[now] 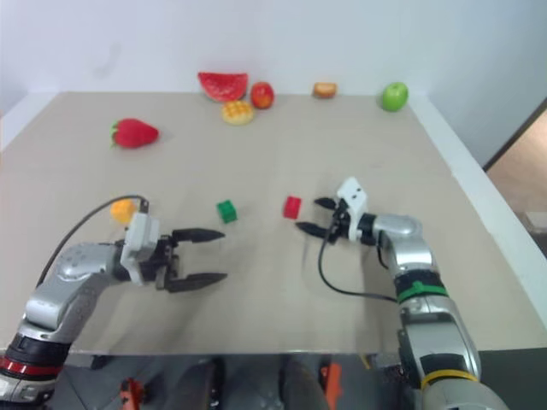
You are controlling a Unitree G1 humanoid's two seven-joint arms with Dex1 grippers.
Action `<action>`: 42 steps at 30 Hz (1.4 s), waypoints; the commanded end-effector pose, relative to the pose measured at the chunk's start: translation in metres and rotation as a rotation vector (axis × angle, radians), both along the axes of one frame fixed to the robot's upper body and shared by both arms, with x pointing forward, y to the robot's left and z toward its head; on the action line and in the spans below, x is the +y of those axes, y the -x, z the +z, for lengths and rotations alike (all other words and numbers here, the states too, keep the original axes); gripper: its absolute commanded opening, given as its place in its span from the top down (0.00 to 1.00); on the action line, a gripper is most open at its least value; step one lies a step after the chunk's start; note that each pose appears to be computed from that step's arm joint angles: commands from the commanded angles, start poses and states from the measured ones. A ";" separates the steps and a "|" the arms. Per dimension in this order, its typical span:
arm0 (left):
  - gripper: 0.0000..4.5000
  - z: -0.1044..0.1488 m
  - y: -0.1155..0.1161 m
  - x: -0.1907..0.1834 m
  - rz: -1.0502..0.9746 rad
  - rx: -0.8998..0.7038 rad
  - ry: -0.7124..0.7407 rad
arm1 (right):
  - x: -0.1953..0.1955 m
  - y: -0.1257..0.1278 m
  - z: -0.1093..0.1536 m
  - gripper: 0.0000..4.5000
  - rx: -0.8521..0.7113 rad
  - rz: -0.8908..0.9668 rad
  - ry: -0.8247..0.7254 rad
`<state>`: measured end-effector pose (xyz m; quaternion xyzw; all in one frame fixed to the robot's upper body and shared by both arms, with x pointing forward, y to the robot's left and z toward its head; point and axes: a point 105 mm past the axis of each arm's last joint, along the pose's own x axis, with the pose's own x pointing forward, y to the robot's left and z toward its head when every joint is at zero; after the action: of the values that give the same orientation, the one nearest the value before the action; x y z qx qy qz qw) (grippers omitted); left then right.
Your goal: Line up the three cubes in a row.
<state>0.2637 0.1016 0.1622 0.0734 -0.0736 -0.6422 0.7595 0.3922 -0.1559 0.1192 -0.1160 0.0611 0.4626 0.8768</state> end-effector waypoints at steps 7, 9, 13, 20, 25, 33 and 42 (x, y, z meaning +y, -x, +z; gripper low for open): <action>0.13 0.008 -0.003 -0.009 -0.046 -0.021 0.019 | 0.011 -0.008 0.013 0.00 -0.063 0.023 -0.008; 0.13 0.006 -0.003 -0.008 -0.050 -0.016 0.012 | 0.013 -0.009 0.015 0.00 -0.068 0.022 -0.015; 0.12 0.002 -0.003 -0.006 -0.044 -0.007 -0.002 | 0.016 -0.012 0.015 0.12 -0.075 0.019 -0.023; 0.12 -0.003 -0.004 -0.004 -0.013 0.010 -0.002 | 0.028 -0.017 0.023 0.64 -0.093 0.023 -0.064; 0.12 -0.008 -0.006 -0.002 0.021 0.022 -0.008 | 0.033 -0.016 0.024 0.74 -0.089 0.041 -0.082; 0.12 -0.012 -0.010 0.010 0.041 0.027 -0.030 | 0.025 0.003 0.024 0.74 -0.061 0.111 -0.075; 0.12 -0.017 -0.014 0.032 0.065 0.028 -0.064 | 0.002 0.081 0.011 0.74 0.108 0.330 0.038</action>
<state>0.2773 0.1277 0.1390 0.0769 -0.0245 -0.6236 0.7776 0.3209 -0.1597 0.1215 -0.1042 0.1076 0.5806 0.8003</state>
